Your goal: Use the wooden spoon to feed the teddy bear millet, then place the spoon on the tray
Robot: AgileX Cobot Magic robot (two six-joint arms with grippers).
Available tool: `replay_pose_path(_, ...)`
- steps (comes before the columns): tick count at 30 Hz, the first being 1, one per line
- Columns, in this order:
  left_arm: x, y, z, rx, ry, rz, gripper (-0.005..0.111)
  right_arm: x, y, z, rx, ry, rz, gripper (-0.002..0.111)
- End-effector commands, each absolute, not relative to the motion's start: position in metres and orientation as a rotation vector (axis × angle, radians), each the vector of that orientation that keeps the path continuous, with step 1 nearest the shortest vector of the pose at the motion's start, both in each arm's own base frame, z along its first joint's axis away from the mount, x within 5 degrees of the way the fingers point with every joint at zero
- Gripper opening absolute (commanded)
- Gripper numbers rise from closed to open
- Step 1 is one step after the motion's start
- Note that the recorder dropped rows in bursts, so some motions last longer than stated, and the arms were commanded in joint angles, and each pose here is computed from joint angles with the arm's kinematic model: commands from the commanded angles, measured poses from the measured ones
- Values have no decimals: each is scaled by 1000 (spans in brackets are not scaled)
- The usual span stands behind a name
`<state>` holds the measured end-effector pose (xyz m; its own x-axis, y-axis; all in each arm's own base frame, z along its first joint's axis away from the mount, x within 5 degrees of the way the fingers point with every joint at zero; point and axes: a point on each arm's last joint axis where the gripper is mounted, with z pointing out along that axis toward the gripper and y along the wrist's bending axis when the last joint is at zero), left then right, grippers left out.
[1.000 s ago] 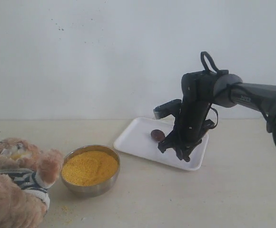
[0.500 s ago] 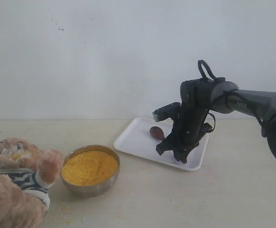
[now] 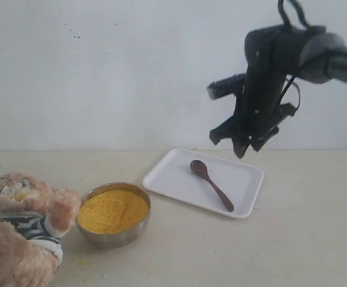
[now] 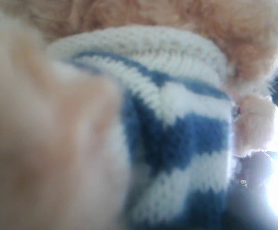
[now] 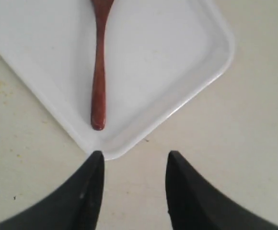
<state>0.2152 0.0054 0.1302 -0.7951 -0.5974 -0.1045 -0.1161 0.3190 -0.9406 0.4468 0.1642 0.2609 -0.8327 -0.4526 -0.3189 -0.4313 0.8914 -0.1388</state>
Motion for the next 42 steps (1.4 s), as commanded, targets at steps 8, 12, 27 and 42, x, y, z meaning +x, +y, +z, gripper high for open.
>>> replay_pose_path(8, 213, 2, 134, -570, 2143, -1516, 4, 410, 132, 324, -498, 2515, -230, 0)
replay_pose_path(12, 213, 2, 134, -570, 2143, -1516, 4, 394, 101, 325, -423, 2495, -252, 0)
replay_pose_path(27, 214, 3, 135, -593, 2123, -1511, 4, 289, 12, 339, -218, 1963, -135, 0)
replay_pose_path(42, 214, 3, 135, -585, 2130, -1513, 4, 274, 13, 314, -236, 1946, -113, 0)
